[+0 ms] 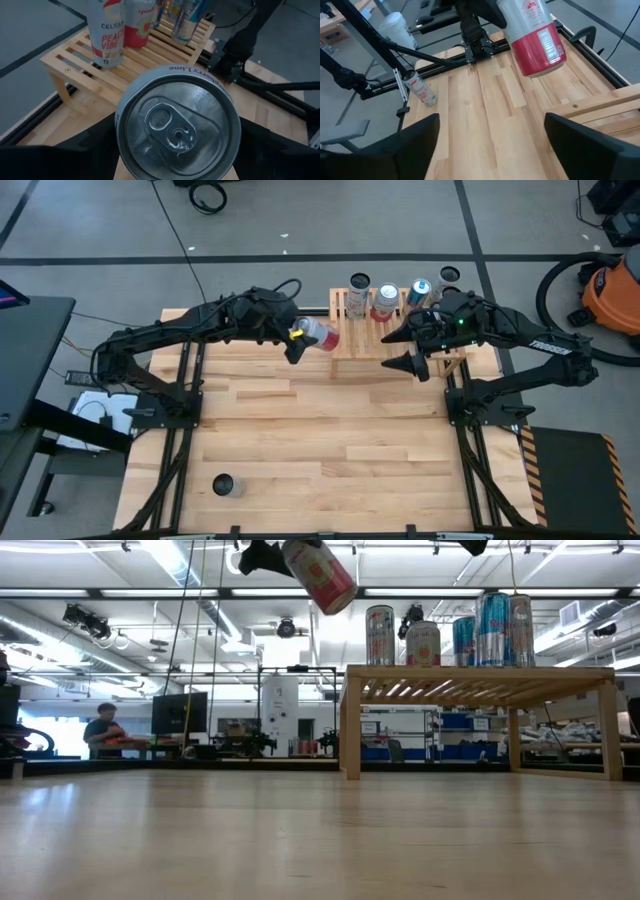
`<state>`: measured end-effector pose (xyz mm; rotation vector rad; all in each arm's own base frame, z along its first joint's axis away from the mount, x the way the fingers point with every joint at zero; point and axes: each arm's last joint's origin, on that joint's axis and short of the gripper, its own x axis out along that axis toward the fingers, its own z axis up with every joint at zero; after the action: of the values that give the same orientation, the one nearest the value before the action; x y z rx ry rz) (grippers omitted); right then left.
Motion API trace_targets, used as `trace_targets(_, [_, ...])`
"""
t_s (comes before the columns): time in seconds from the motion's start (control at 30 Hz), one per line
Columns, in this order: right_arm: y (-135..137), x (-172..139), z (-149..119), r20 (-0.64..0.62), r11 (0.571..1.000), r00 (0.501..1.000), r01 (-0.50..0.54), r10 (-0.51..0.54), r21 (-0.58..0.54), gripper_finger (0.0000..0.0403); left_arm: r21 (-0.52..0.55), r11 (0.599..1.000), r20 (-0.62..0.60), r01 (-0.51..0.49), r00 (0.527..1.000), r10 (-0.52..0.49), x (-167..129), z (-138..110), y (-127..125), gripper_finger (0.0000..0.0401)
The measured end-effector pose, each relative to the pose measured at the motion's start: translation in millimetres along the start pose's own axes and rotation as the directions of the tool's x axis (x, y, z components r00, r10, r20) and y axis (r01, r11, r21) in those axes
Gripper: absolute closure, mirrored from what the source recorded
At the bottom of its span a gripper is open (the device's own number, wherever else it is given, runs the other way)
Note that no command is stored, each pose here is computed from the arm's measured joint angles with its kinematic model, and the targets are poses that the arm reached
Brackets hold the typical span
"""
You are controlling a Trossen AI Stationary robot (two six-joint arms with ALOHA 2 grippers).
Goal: Place canned beverage on shelf
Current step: Put the pink-white soda can on the shelf aligned with the other pink-white soda can
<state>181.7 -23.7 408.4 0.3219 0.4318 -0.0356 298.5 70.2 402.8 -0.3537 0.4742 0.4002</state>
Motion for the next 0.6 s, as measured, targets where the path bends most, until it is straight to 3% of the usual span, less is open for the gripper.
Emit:
trace_targets(0.17, [0, 0, 1, 0.007, 1.000, 1.000, -0.002, 0.002, -0.002, 0.0009, -0.068, 0.998, 0.017, 0.007, 1.000, -0.006, 0, 2, -1, 0.0099])
trace_targets(0.4, [0, 0, 1, 0.014, 1.000, 1.000, -0.004, 0.004, -0.004, 0.0007, -0.201, 0.979, 0.038, 0.021, 0.999, -0.014, 0, 4, -1, 0.0099])
trace_targets(0.6, [3, -1, 13, 0.132, 0.999, 0.991, -0.025, 0.028, -0.020, 0.0008, -0.313, 0.950, 0.040, 0.025, 0.999, -0.013, 0, 4, -1, 0.0099])
